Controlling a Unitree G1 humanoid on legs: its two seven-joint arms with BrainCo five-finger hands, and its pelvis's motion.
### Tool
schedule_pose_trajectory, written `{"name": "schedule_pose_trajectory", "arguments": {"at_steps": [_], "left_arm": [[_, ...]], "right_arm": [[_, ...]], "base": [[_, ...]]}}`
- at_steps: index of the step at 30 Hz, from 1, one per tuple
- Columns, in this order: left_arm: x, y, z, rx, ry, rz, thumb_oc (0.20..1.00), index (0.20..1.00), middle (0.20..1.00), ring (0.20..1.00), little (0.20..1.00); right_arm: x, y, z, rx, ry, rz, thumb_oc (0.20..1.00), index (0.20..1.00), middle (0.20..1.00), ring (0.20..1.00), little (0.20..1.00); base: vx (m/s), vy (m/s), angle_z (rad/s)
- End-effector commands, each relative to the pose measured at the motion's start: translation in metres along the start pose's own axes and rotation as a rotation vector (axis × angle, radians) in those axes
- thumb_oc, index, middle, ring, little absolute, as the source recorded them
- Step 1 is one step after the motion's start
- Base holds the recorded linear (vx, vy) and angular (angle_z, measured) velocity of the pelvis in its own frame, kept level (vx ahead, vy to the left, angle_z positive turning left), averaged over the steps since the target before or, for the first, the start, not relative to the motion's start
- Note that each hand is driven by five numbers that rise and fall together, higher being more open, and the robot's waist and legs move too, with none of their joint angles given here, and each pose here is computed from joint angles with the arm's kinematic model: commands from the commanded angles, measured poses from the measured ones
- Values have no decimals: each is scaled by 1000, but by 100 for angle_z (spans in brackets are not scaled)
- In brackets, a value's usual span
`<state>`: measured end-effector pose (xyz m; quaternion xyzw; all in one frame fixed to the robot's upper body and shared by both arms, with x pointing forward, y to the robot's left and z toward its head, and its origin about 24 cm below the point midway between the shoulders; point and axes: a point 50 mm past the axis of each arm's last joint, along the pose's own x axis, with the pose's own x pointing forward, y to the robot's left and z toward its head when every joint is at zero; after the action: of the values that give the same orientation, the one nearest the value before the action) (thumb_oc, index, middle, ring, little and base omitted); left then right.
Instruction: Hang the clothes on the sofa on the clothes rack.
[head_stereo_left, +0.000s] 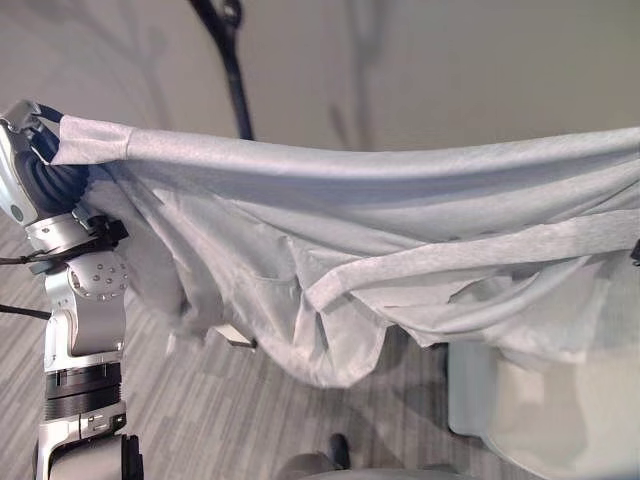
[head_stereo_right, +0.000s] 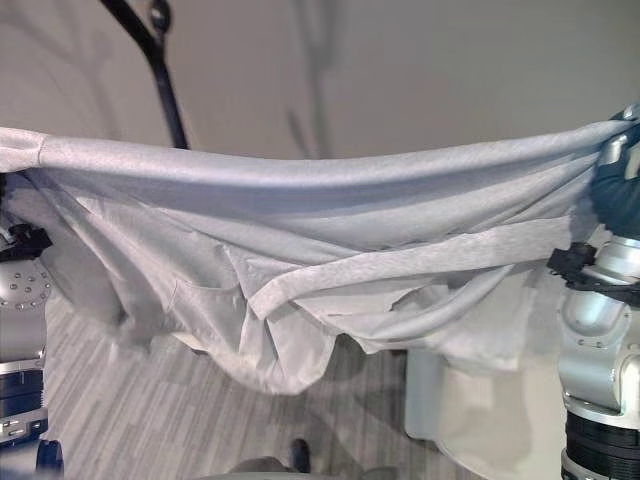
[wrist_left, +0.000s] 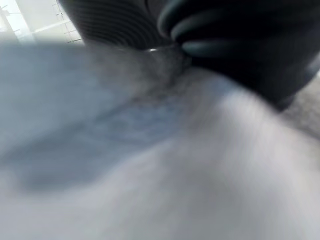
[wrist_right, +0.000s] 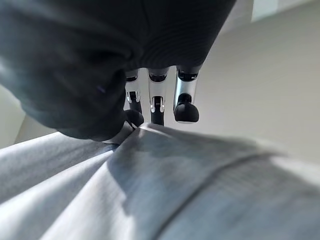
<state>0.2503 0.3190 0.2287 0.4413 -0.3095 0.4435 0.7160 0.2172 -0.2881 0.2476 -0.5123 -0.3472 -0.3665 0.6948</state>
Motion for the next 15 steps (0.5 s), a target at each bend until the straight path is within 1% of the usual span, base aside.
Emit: {"name": "schedule_pose_trajectory", "arguments": {"at_steps": [1,3,6,7,8,9,10,11,12,14,15], "left_arm": [[16,25,4,64,-97,93,200,200,200,200,200],[21,25,4,80,-124,94,200,200,200,200,200],[29,23,-7,143,-113,70,200,200,200,200,200],[49,27,-28,357,-125,9,200,200,200,200,200],[50,25,-28,358,-124,12,200,200,200,200,200],[52,24,-29,358,-124,15,200,200,200,200,200],[63,24,-34,390,-107,-22,200,200,200,200,200],[67,23,-41,411,-74,-28,200,200,200,200,200],[76,27,-37,444,-106,-20,200,200,200,200,200],[85,21,-38,471,-108,-46,200,200,200,200,200],[95,24,-41,538,-108,-75,200,200,200,200,200]], "right_arm": [[33,7,-7,-75,-27,-24,200,200,200,200,200],[37,3,-12,-102,-24,-51,200,200,200,200,200],[42,2,-19,-102,-6,-74,200,200,200,200,200],[57,10,-38,-212,3,4,200,200,200,200,200],[60,12,-39,-209,4,1,200,200,200,200,200],[62,14,-39,-207,3,-1,200,200,200,200,200],[77,9,-23,-152,-62,-29,200,200,200,200,200],[84,5,-24,-162,-54,-51,200,200,200,200,200],[91,1,-28,-195,-46,-58,200,200,200,200,200],[104,3,-31,-206,-46,-50,200,200,200,200,200],[113,5,-27,-191,-48,-27,200,200,200,200,200]], "base": [[236,654,-47],[76,330,-43],[129,190,55],[176,216,57],[115,159,68],[-19,-4,51],[-40,-41,73],[-36,-74,92],[60,-74,91],[72,-36,52],[34,-41,28]]}}
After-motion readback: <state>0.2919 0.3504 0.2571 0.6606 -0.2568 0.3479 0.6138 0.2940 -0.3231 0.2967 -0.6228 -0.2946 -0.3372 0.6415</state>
